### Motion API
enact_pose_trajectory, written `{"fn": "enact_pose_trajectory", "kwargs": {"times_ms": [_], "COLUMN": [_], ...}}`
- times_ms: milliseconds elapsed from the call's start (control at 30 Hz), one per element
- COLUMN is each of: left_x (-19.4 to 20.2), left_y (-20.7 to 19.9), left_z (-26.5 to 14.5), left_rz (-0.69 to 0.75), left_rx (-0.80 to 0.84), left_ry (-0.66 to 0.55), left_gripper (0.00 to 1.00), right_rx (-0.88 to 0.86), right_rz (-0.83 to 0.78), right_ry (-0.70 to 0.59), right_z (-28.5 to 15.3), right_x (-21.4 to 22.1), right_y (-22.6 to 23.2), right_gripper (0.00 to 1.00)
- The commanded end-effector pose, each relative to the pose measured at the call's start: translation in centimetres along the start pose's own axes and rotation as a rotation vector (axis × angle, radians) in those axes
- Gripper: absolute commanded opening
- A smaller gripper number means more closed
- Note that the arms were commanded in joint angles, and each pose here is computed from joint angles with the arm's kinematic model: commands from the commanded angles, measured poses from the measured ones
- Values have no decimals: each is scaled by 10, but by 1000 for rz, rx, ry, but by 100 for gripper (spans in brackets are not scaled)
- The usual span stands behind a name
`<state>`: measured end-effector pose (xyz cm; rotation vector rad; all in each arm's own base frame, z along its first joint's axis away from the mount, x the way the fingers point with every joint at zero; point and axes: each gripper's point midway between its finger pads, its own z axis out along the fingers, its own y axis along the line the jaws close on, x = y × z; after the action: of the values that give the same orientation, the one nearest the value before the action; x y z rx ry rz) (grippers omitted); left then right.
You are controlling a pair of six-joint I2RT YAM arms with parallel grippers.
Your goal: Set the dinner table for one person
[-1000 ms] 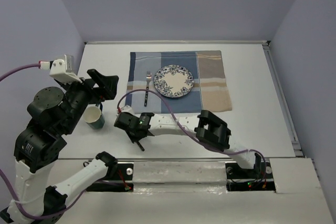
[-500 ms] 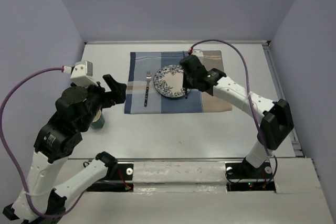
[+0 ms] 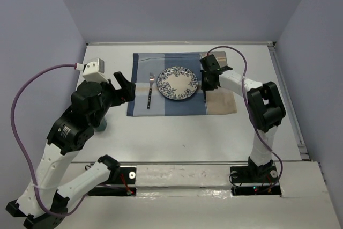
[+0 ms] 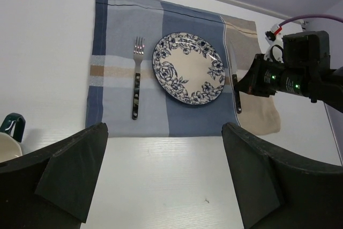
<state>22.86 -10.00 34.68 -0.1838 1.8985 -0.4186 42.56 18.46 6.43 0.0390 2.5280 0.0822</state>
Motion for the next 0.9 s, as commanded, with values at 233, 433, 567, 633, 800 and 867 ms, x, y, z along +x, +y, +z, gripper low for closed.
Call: {"fn": "enact_pose_trajectory", "kwargs": {"times_ms": [233, 433, 567, 633, 800, 867], "left_x": [-3, -1, -4, -6, -17, -25], "left_y": [2, 3, 2, 1, -4, -5], "left_z": [9, 10, 10, 10, 8, 6], "left_rz": [-16, -16, -9, -6, -5, -1], "left_rx": [-25, -29, -30, -29, -13, -17], "left_ry": [-31, -27, -34, -37, -60, -74], "left_gripper": [99, 99, 99, 99, 99, 99], "right_rx": [-49, -44, -65, -109, -318, -427], "right_rz": [-35, -31, -10, -1, 52, 49], "right_ry": [-22, -3, -42, -77, -103, -104], "right_z": [26, 35, 14, -8, -63, -86], "right_x": [-20, -15, -30, -46, -59, -57], "right_y": [-3, -2, 1, 9, 52, 86], "right_gripper": [0, 9, 50, 56, 58, 58]}}
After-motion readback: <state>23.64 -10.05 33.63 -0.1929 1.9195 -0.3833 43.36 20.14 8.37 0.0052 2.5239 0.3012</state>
